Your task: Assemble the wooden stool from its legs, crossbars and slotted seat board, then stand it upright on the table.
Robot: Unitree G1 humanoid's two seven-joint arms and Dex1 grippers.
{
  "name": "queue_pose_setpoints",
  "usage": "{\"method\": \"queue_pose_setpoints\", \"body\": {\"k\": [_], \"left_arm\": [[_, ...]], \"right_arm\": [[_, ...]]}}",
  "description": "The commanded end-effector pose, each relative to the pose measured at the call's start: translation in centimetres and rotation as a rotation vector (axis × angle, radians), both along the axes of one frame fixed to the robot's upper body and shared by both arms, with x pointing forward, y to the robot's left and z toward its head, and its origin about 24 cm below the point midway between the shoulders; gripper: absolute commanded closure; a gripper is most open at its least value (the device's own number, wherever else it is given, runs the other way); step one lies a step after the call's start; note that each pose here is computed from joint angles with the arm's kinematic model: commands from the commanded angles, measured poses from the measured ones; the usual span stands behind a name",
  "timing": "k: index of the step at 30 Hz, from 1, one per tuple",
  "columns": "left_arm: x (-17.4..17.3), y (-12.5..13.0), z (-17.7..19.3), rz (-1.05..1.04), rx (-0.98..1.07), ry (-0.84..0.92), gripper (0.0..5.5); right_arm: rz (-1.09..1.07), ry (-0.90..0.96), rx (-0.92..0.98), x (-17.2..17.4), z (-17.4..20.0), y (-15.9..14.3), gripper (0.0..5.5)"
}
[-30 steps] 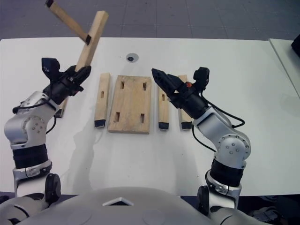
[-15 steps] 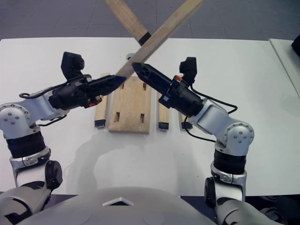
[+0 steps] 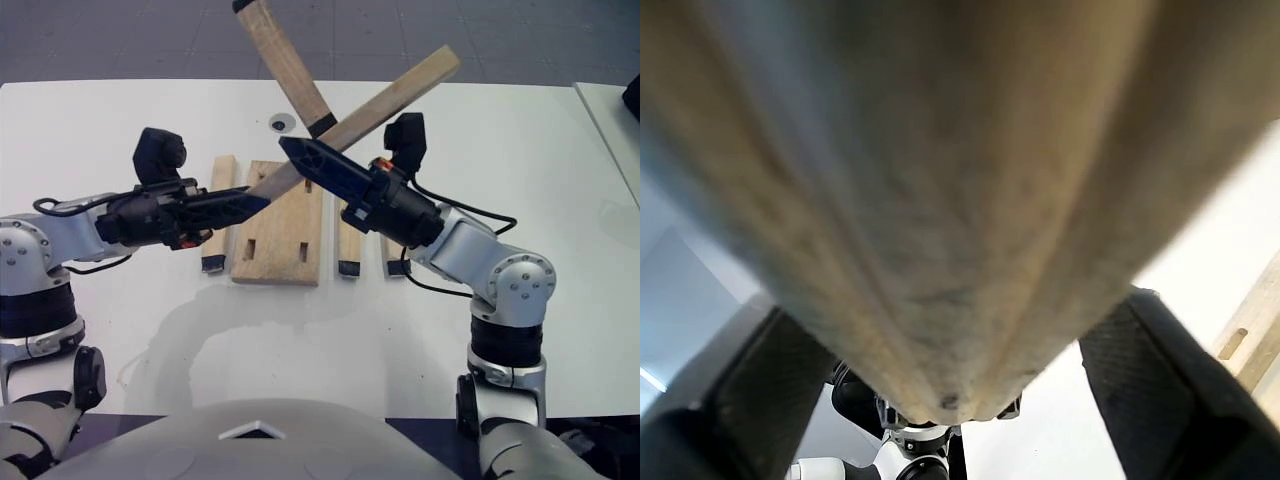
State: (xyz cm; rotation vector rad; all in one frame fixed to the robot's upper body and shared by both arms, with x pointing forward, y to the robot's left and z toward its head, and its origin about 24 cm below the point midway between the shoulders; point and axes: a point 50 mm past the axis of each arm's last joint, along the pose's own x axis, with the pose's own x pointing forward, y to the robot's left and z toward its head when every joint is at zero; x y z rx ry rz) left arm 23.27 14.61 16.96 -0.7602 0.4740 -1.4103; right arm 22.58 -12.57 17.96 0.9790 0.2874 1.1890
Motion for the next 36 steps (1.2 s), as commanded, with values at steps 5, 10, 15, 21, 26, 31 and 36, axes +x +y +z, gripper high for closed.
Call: {"method": "queue_pose_setpoints", "body": {"k": [5, 10, 15, 21, 26, 31, 36], "left_arm": [[0.1, 0.5, 0.1, -0.013, 0.0, 0.0, 3.44], [0.0, 0.5, 0.3, -0.031, -0.007, -0.005, 3.44], [0.3, 0.5, 0.5, -0.035, -0.012, -0.012, 3.44], [0.5, 0.5, 0.9, -0.013, -0.039, -0.055, 2.84], [1.3, 1.7, 1.3, 0.119, -0.058, -0.095, 1.92], [3.0, 3.2, 0.4, 0.453, 0.173, -0.258, 1.08], [1.2, 3.3, -4.1, 0.602, 0.646, -0.418, 0.25]], "right_arm": [[0.046, -0.042, -0.033, -0.4, 0.2, -0.2, 3.0], [0.057, -0.056, -0.037, -0.3, 0.5, -0.3, 3.45], [0.11, -0.099, -0.015, -0.9, 1.3, -0.6, 3.45], [0.086, -0.11, -0.001, -0.3, 1.9, -1.2, 3.45], [0.047, -0.1, -0.034, 0.0, 1.5, -2.1, 3.45], [-0.018, -0.097, -0.118, -0.4, 0.6, -3.6, 3.45], [-0.068, -0.108, -0.151, -0.9, 0.4, -4.5, 3.45]]}}
